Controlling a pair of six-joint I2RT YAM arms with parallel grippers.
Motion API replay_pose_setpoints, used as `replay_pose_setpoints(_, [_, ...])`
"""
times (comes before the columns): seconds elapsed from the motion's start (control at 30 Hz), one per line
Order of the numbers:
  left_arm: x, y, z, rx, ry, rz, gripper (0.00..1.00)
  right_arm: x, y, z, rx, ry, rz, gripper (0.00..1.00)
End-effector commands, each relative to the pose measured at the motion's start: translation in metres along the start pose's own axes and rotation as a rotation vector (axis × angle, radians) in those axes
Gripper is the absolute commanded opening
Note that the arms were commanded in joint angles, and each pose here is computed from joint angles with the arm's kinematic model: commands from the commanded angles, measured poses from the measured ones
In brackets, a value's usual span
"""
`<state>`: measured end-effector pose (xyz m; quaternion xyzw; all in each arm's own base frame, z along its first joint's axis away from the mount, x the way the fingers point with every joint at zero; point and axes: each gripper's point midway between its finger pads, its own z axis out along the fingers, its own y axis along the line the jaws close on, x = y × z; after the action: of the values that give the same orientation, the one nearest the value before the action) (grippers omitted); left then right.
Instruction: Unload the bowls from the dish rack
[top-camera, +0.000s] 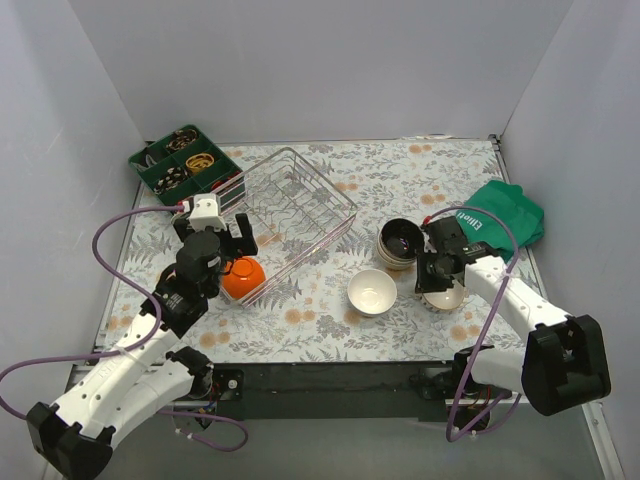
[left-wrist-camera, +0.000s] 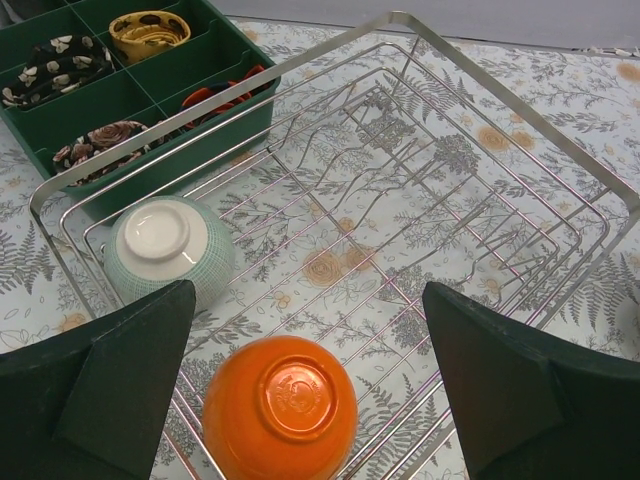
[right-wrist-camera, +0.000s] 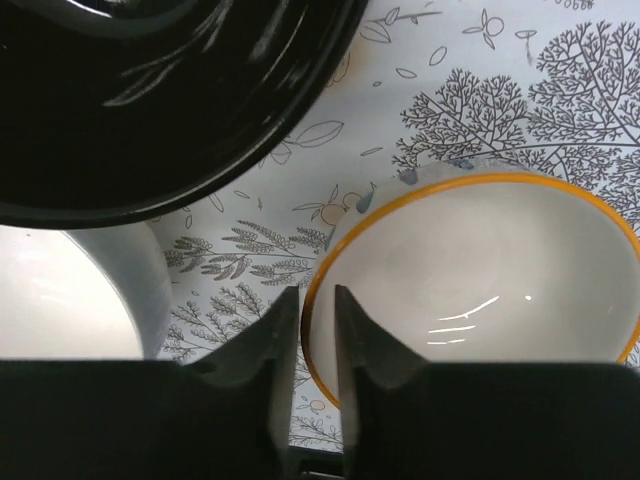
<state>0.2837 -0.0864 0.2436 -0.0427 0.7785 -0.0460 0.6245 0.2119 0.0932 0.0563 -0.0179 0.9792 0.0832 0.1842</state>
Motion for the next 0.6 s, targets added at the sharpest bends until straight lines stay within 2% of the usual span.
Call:
replay_pose_setpoints(0.0, [0.004, -0.002, 0.002, 0.012, 0.005, 0.012, 0.98, -0.016, 0.005, 0.0, -0.027, -0.066, -0.012, 0.35])
replay_pose_setpoints(0.1, [0.007, -0.006, 0.003, 0.028, 0.022, 0.01, 0.98, -0.02, 0.006, -0.006, -0.034, -0.097, -0.017, 0.48])
replay_pose_setpoints(0.17, [0.007, -0.009, 0.004, 0.04, 0.03, 0.005, 0.98, -0.023, 0.007, -0.01, -0.041, -0.121, -0.02, 0.49])
replay_pose_setpoints(0.27, [0.015, -0.014, 0.007, 0.052, 0.073, 0.002, 0.98, -0.038, 0.012, -0.026, -0.074, -0.235, -0.033, 0.5])
replay_pose_setpoints(0.43, [0.034, -0.028, 0.005, 0.076, 0.214, -0.069, 0.98, -0.061, 0.018, -0.052, -0.116, -0.421, -0.055, 0.57])
replay_pose_setpoints(0.57, [0.052, -0.029, 0.005, 0.039, 0.312, -0.112, 0.98, -0.067, 0.019, -0.063, -0.134, -0.499, -0.069, 0.71])
